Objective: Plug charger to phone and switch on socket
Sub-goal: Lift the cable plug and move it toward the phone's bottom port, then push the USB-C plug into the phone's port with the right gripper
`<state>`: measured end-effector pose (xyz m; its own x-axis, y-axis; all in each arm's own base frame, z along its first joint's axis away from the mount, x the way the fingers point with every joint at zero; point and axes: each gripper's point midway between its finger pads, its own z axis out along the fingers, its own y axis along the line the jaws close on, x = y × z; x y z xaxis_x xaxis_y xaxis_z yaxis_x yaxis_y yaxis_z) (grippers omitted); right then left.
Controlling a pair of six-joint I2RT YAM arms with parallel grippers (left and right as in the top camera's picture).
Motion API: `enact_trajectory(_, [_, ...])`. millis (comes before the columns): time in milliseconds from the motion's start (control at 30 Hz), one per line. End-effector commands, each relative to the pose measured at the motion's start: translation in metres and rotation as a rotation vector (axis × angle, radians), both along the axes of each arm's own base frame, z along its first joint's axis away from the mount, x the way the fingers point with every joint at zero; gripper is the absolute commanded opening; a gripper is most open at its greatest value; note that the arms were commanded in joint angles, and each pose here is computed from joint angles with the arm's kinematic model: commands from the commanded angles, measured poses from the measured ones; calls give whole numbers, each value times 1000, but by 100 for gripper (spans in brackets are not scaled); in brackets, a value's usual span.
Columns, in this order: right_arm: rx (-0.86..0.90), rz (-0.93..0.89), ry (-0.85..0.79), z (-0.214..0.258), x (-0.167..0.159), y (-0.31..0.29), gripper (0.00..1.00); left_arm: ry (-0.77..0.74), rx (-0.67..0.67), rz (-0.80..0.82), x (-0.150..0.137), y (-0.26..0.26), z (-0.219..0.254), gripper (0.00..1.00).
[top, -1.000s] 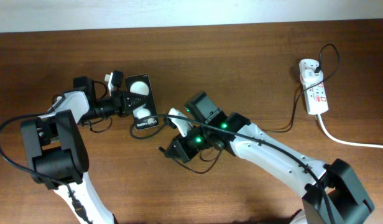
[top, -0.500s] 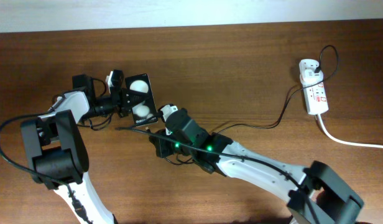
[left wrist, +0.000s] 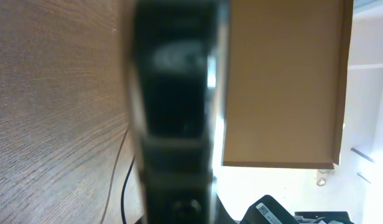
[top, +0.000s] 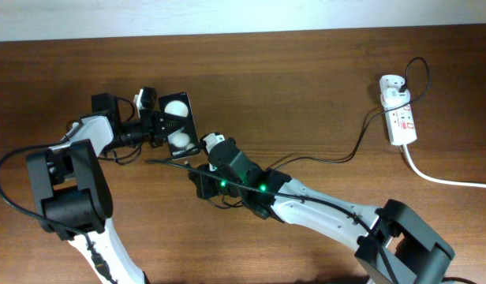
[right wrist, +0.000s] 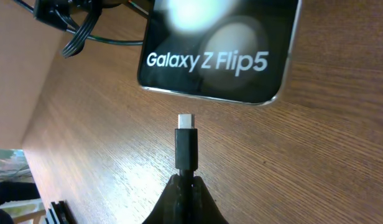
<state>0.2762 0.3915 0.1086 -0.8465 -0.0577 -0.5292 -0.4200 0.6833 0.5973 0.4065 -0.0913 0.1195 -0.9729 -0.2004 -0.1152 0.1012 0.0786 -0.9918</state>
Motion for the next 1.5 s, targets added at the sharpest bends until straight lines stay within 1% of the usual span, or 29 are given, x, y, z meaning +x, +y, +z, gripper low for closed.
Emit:
enact_trajectory(0, [2,23,-12,-1,-2,2,4,-7,-30,-4,0,-1,3,0])
enact_trajectory(200, [-4,-19,-47,2,8,0,4,-7,-30,-4,0,-1,3,0])
enact_trajectory(467, [-7,-23,-49,1,8,-1,4,-7,-34,-5,0,-1,4,0])
enact_trajectory(567, [-8,-24,-48,1,8,-1,4,37,-43,-3,0,-1,4,0])
enact_trajectory(967, [-19,-69,-59,0,22,-11,4,36,-42,-3,0,-1,4,0])
enact_trajectory(1167, [-26,-130,-58,0,29,-16,4,37,-43,-3,0,-1,4,0])
enact_trajectory(1467, [-35,-154,-75,0,33,-19,4,37,-43,-3,0,-1,4,0])
